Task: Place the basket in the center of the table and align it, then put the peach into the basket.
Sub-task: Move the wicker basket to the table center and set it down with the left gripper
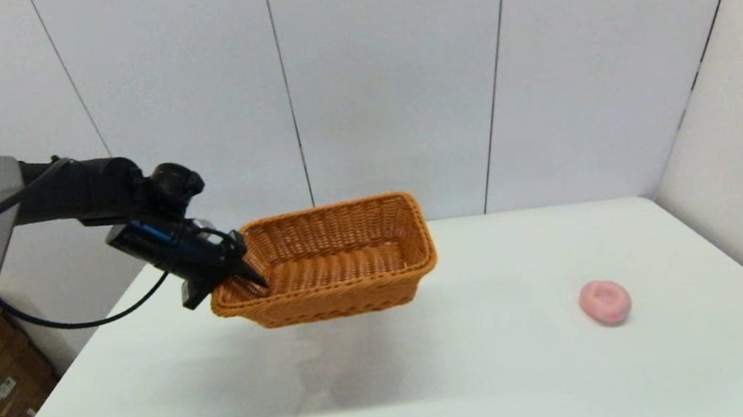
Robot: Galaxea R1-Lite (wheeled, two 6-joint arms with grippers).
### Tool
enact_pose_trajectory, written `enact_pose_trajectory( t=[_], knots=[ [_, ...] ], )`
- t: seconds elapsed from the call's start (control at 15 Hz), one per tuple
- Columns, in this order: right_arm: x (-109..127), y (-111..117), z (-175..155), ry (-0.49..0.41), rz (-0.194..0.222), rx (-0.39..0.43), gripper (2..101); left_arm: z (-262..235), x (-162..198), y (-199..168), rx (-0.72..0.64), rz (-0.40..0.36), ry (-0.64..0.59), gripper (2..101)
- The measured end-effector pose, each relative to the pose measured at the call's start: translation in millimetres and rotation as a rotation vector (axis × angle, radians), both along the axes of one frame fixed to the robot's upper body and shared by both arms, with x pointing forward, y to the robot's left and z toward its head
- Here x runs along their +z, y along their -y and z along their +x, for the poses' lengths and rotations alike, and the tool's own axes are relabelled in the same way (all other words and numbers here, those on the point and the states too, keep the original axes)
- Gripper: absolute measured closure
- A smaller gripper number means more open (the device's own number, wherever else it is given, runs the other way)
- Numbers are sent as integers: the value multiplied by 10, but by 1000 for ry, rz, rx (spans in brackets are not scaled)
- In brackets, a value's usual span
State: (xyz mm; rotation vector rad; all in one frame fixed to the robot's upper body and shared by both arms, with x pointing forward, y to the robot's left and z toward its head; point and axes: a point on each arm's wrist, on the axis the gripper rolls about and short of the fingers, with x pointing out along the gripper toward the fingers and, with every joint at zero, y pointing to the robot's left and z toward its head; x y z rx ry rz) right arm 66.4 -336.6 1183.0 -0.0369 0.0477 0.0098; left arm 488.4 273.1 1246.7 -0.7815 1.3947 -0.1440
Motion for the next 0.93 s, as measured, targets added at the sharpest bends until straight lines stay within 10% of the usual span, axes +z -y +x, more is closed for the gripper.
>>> enact_pose_trajectory(
  t=[0.4,0.93],
  knots=[
    [0,0,0,0,0,0,50,19,-152,882,-109,88,-49,779],
    [0,0,-1,-1,0,1,50,129,-557,973,-64,179,-110,779]
  ],
)
